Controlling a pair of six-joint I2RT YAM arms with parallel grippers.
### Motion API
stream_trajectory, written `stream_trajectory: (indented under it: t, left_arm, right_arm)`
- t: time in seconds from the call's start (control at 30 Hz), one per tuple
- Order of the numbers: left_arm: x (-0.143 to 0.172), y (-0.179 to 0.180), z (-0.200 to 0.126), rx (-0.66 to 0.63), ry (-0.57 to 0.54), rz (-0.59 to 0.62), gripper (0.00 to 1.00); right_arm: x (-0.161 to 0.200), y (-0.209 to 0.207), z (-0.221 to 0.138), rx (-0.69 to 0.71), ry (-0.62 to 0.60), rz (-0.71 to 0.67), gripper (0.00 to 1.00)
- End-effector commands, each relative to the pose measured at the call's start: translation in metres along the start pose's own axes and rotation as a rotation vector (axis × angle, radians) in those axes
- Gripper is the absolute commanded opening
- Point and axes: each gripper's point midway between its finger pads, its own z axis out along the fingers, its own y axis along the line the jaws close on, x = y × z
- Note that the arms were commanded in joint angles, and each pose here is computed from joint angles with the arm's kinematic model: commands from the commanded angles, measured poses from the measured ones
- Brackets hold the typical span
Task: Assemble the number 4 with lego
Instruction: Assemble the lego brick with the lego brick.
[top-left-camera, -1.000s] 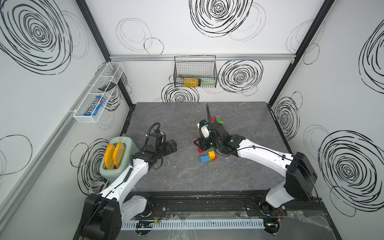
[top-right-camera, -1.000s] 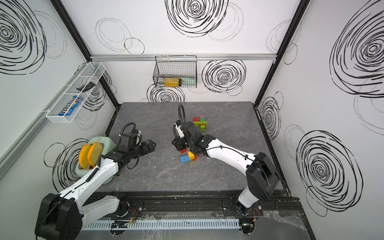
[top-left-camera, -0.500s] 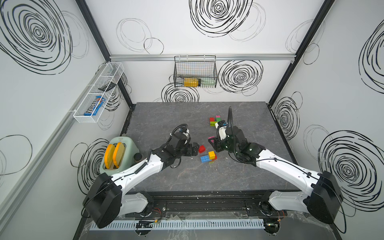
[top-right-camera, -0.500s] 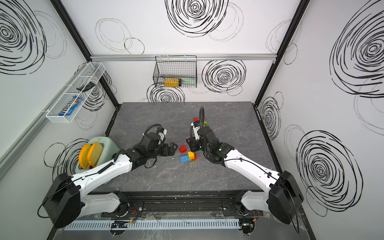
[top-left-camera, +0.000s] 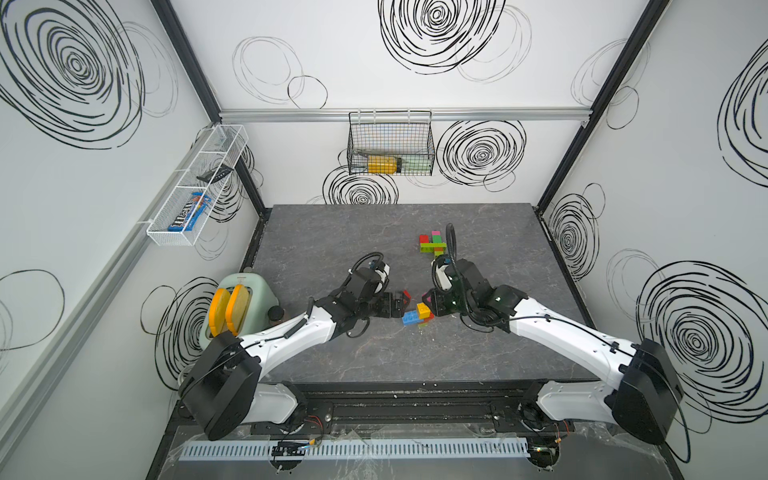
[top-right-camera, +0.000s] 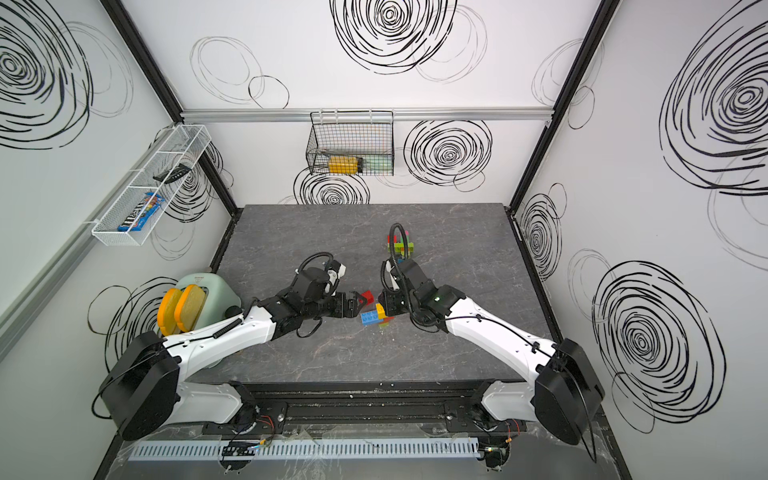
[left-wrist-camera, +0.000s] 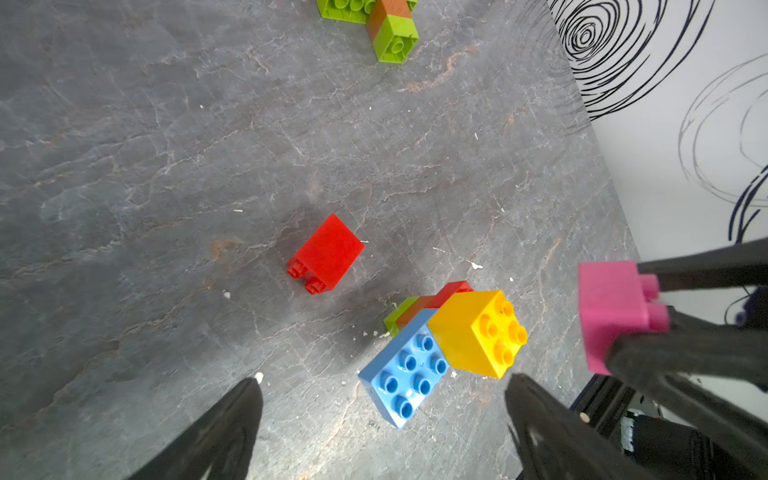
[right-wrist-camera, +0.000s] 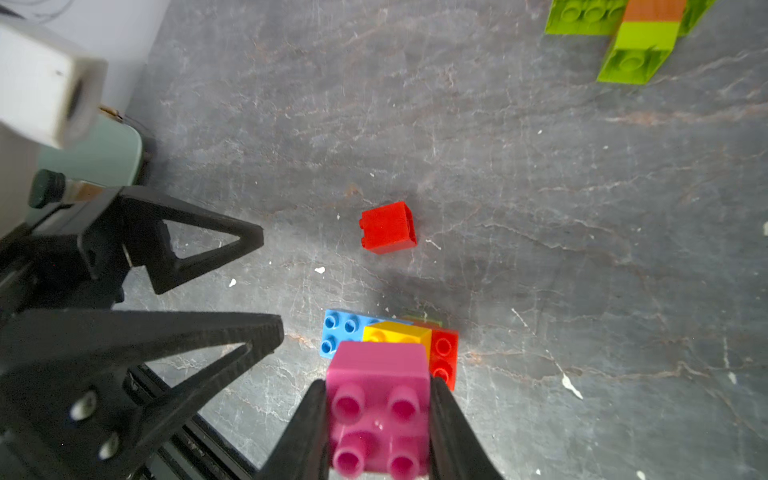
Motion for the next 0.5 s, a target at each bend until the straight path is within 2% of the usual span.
stream_trajectory:
  t: [0.0,0.23,0.47]
  left_arm:
    - [0.004,0.006,0.005,0.049,0.011,-0.067,0.96]
    - [0.014,0.021,0.008,0.032,0.038,-0.071,0.96]
    - [0.031,0.027,0.017,0.037,0.106,-0.079,0.96]
  right_arm:
    - [0.011,-0.001,0.001,0.084,0.079,-0.017,0.0]
    - [0.018,-0.009,0.011,0.233,0.218,-0.032,0.0]
    - [0.015,-0.005,0.019,0.223,0.235,-0.004,0.0]
